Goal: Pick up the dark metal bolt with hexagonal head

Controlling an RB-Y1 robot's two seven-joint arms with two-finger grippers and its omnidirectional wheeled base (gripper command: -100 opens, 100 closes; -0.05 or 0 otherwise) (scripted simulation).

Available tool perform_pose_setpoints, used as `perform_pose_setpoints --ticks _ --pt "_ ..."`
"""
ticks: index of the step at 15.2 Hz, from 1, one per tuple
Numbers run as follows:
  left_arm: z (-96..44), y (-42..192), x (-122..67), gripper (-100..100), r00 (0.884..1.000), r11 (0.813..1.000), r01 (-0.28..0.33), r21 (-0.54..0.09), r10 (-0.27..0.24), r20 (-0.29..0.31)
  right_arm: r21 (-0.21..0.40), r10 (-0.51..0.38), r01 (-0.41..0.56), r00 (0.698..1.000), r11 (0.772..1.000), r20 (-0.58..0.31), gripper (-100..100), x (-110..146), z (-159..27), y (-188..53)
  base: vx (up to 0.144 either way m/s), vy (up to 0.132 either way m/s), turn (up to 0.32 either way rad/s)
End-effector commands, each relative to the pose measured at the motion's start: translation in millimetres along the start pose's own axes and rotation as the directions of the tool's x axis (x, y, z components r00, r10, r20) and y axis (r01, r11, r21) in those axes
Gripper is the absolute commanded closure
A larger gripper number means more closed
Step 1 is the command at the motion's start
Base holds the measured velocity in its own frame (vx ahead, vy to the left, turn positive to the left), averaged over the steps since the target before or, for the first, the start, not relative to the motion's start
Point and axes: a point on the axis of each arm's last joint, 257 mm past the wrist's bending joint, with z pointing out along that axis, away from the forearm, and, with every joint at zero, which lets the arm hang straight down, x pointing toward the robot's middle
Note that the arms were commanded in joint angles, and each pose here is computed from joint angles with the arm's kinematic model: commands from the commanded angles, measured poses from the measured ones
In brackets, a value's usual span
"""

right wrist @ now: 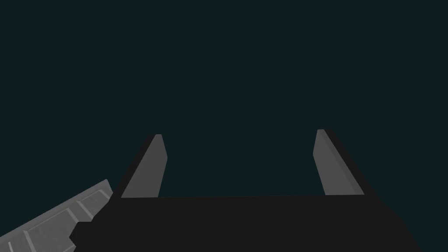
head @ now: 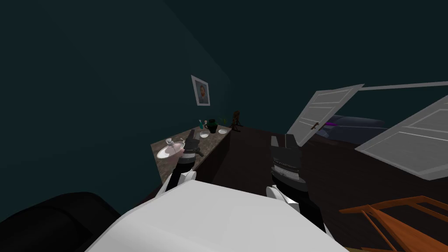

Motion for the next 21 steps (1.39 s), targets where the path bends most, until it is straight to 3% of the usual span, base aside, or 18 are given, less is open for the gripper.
perform_pose_setpoints --ticks 1,8,11,19,20,21 --pt "-1.7 7 2.5 -100 0.999 0.999 -0.019 -0.027 0.018 -0.04 0.0 0.0 0.0 1.0 1.0 0.0 0 0 0.0 0 0.006 -0.005 -0.011" --pt "-8.3 30 1.9 -100 0.993 0.99 -0.064 -0.124 0.051 -0.106 0.0 0.0 0.0 1.0 1.0 0.0 0 0 0.0 0 0.018 -0.007 -0.012" --pt "-14.3 47 -1.1 -100 0.988 0.977 -0.093 -0.194 0.067 -0.137 0.0 0.0 0.0 1.0 1.0 0.0 0 0 0.0 0 0.024 -0.01 -0.018" --pt "-33.5 85 -12.2 -100 0.976 0.92 -0.159 -0.359 0.092 -0.196 0.0 0.0 0.0 1.0 1.0 0.0 0 0 0.0 0 0.026 -0.01 -0.018" --pt "-33.6 86 -12.2 -100 0.976 0.92 -0.159 -0.359 0.092 -0.196 0.0 0.0 0.0 1.0 1.0 0.0 0 0 0.0 0 0.021 -0.008 -0.005" --pt "-38.9 93 -15.8 -100 0.973 0.903 -0.175 -0.393 0.098 -0.209 0.0 0.0 0.0 1.0 1.0 0.0 0 0 0.0 0 0.024 -0.009 -0.015"
